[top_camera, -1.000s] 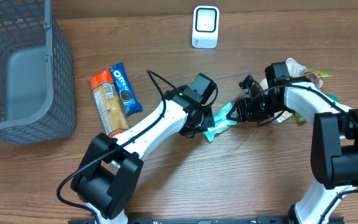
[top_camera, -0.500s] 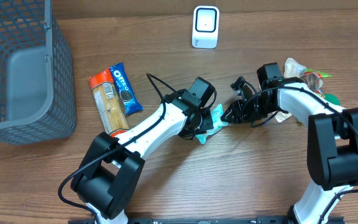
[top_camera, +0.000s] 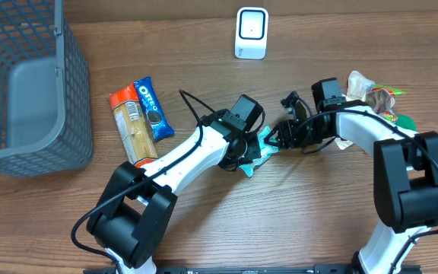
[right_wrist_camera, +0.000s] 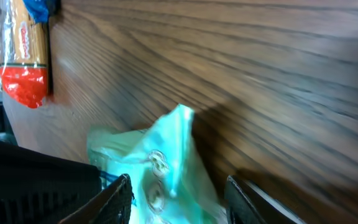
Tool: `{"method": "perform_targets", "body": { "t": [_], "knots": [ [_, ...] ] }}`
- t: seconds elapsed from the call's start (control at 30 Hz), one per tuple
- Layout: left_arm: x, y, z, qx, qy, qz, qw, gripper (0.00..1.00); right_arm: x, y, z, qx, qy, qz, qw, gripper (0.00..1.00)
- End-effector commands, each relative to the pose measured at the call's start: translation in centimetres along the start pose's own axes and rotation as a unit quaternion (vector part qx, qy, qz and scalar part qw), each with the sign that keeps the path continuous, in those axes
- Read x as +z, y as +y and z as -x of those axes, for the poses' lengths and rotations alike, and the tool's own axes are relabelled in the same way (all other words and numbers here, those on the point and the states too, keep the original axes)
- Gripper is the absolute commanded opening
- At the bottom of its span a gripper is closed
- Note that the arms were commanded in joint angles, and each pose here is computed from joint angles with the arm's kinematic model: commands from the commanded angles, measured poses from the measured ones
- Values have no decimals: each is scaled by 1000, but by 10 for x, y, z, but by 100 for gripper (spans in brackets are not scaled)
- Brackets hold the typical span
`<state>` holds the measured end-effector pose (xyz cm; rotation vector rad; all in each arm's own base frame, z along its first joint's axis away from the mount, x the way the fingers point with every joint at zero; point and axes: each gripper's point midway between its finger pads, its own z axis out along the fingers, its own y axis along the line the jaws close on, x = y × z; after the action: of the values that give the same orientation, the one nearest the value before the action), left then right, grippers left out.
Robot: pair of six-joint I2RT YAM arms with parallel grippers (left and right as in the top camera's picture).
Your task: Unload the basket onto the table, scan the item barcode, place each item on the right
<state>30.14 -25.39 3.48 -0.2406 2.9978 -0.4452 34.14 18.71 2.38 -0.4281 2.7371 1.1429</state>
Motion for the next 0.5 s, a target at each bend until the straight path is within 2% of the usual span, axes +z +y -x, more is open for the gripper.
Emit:
{"method": "perform_targets", "body": {
  "t": [0.0,0.07,0.13,0.27,0.47],
  "knots": [
    [-2,3,-1,-10,0,0,1000,4,19,3,-11,-4,25,-4,1000,49],
    [-2,3,-1,-10,1,0,1000,4,27,2,-16,-8,37,-14,999,41],
    [-2,3,-1,-10,1,0,1000,4,32,3,-20,-11,46,-17,999,23],
    [-2,4,-2,-10,3,1,1000,4,31,3,-21,-8,47,-17,999,12],
    [-3,6,2,-22,1,0,1000,4,22,-6,-24,17,49,-21,998,4]
  ]
}}
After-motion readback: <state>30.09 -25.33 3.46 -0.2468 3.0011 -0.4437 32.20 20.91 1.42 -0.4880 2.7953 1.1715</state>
